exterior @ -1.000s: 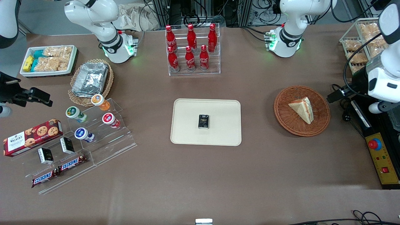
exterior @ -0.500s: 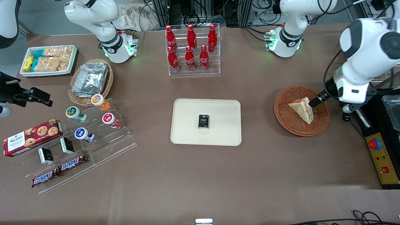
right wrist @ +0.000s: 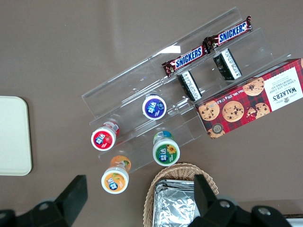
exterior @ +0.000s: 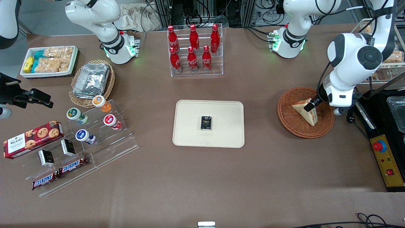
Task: Place sandwich from basket to tray
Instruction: 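Lower the open left gripper over the wrapped sandwich in the basket, then close the left gripper on the sandwich's upright edge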
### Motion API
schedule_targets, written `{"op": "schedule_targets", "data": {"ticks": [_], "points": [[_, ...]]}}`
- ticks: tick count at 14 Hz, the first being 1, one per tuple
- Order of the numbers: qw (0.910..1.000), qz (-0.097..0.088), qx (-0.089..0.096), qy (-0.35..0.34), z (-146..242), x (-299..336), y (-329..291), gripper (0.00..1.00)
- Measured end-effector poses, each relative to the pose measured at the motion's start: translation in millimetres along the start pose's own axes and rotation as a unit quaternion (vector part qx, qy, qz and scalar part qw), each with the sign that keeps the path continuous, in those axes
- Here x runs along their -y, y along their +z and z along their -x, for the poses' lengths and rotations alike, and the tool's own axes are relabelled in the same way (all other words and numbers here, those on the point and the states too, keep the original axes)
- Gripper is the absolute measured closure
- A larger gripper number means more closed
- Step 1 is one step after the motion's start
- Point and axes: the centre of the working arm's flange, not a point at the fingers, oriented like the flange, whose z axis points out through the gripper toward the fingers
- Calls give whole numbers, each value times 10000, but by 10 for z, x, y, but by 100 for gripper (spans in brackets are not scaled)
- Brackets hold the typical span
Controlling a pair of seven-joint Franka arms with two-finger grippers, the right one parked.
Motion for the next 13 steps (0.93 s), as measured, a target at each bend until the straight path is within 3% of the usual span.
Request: {"op": "schedule_targets", "data": {"ticks": [6, 13], "points": [[9999, -90, -105, 62, 59, 164, 387, 0], [9999, -59, -127, 18, 55, 258, 817, 0]]}}
